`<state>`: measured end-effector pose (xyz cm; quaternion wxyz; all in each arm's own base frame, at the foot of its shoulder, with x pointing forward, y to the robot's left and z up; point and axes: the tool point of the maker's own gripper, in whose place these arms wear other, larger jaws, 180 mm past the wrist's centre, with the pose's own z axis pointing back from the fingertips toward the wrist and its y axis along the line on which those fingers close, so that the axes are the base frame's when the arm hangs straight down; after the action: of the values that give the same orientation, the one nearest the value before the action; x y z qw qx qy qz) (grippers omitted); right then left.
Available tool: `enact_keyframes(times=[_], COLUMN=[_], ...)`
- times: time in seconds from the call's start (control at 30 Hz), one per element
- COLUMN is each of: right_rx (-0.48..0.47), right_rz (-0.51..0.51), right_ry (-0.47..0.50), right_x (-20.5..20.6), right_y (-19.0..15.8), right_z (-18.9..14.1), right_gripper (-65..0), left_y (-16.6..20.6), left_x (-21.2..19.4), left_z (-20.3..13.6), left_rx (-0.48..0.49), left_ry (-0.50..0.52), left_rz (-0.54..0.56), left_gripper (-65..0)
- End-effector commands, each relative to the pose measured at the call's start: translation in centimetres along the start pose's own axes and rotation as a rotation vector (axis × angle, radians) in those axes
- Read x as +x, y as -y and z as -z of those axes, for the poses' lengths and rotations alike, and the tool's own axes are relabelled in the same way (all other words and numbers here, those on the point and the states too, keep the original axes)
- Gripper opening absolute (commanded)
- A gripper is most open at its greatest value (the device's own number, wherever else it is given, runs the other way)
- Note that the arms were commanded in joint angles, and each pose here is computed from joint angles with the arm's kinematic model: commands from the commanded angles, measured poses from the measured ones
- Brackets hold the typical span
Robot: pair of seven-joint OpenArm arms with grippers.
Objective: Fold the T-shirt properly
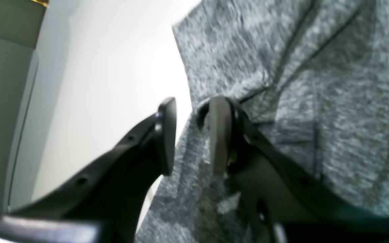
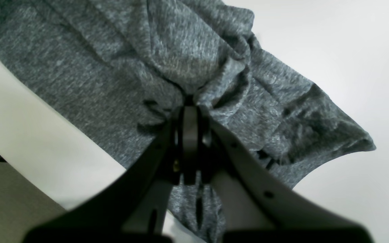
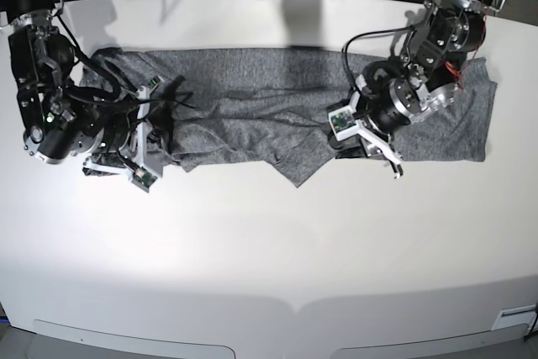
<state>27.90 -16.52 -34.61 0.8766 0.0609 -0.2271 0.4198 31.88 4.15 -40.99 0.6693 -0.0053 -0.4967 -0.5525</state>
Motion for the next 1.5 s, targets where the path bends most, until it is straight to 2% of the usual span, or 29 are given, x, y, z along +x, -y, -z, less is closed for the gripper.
enact_keyframes(times=[0.0, 0.27, 0.33, 0.4, 0.63, 0.8, 0.97, 1.13, 1.33, 1.4, 1.43, 1.47], right_rx=[-0.022, -0.022, -0.022, -0.022, -0.022, -0.022, -0.023, -0.023, -0.022, -0.022, -0.022, -0.022], right_rz=[-0.012, -0.012, -0.012, -0.012, -0.012, -0.012, -0.012, -0.012, -0.011, -0.011, -0.012, -0.012], right_ry=[0.022, 0.022, 0.023, 0.022, 0.023, 0.023, 0.026, 0.022, 0.014, 0.014, 0.014, 0.014], right_x=[0.7, 0.7, 0.7, 0.7, 0.7, 0.7, 0.8, 0.7, 0.5, 0.5, 0.5, 0.5], right_y=[0.8, 0.8, 0.8, 0.8, 0.8, 0.8, 0.9, 0.8, 0.8, 0.8, 0.8, 0.8], right_z=[-0.7, -0.7, -0.7, -0.7, -0.7, -0.7, -0.7, -0.7, -0.7, -0.7, -0.7, -0.7], right_gripper=[-65.0, -65.0, -65.0, -65.0, -65.0, -65.0, -65.0, -65.0, -65.0, -65.0, -65.0, -65.0], left_y=[-1.5, -1.5, -1.4, -1.2, -1.3, -1.6, -3.9, -5.6, -5.5, -5.2, -5.0, -4.8], left_x=[1.1, 1.1, 1.1, 1.1, 0.6, -0.4, 0.3, 3.4, 3.9, 3.5, 3.2, 2.7], left_z=[-0.1, -0.1, -0.1, -0.1, -0.1, -0.2, -1.1, -2.1, -1.8, -1.4, -1.3, -1.1], left_rx=[0.034, 0.031, 0.028, 0.02, 0.022, 0.026, 0.102, 0.141, 0.138, 0.137, 0.136, 0.135], left_ry=[0.048, 0.049, 0.049, 0.048, 0.02, -0.068, -0.131, -0.087, -0.026, -0.007, -0.002, -0.01], left_rz=[-0.006, -0.01, -0.011, -0.012, -0.03, -0.222, -0.215, -0.221, -0.217, -0.18, -0.142, -0.095], left_gripper=[-48.5, -51.3, -55.3, -65.0, -65.0, -65.0, -65.0, -65.0, -65.0, -52.5, -47.9, -46.1])
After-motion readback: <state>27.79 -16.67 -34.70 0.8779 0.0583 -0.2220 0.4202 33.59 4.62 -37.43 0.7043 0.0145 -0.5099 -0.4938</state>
